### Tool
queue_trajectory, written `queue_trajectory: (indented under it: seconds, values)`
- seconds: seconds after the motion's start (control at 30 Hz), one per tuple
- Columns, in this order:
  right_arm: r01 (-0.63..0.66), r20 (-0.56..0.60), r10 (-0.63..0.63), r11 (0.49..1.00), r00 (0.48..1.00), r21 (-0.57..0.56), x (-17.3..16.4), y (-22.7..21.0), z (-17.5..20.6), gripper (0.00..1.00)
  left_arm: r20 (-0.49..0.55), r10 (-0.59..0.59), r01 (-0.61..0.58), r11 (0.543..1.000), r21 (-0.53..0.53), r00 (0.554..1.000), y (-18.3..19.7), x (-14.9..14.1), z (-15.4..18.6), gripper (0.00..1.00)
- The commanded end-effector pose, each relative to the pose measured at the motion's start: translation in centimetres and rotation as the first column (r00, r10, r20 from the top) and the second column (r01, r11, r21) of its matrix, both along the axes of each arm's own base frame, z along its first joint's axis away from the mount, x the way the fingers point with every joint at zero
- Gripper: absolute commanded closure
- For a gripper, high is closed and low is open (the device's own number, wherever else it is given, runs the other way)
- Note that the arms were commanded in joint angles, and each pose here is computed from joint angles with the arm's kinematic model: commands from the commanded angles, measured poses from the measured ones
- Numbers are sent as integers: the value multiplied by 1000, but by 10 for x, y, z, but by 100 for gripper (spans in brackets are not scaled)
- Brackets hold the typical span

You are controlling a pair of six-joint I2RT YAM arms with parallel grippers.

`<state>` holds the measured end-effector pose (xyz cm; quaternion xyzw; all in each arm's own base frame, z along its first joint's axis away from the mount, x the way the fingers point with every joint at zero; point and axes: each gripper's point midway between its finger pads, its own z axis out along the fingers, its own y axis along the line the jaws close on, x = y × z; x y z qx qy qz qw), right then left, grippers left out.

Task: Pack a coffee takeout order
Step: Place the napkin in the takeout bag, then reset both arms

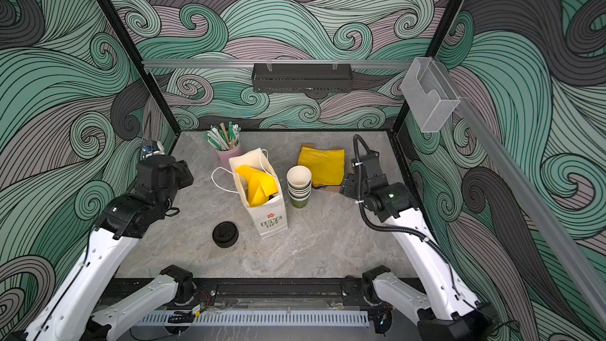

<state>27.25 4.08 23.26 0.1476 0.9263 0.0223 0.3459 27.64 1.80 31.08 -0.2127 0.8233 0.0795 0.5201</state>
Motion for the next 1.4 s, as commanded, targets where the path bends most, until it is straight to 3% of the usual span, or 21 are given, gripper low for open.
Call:
queue_trajectory:
  seconds: [0.0,0.1,0.23,0.47,0.7,0.87,0.97,1.03,1.23,1.37]
  values:
    - [126,148,-115,990,982,-65,23,-39,8,22,76,171,-174,984,40,982,38,1,-6,39]
    - [224,227,-189,965,955,-140,31,-72,-5,18,54,229,-232,970,71,972,57,4,-36,36]
    - [252,324,-181,949,928,-191,45,-90,-28,16,29,248,-249,961,119,968,68,14,-71,28]
    - [70,340,19,967,940,-247,83,-70,-79,13,37,205,-208,960,187,978,71,31,-110,10]
    - [-99,356,206,950,912,-296,121,-44,-105,11,44,58,-65,985,157,997,58,53,-152,9]
    - [-40,446,184,949,876,-313,118,-53,-122,9,56,3,-12,987,163,998,54,67,-177,9]
    - [-58,431,192,951,882,-305,122,-52,-138,8,38,-21,14,986,165,999,51,79,-186,9]
    - [-56,455,198,950,868,-306,124,-52,-137,1,20,-60,56,985,160,998,47,91,-188,9]
    - [-68,423,195,952,885,-298,122,-53,-141,1,-19,-126,127,983,131,992,39,114,-223,9]
    - [-67,426,198,951,883,-302,123,-52,-140,1,-28,-128,131,984,122,991,38,115,-223,8]
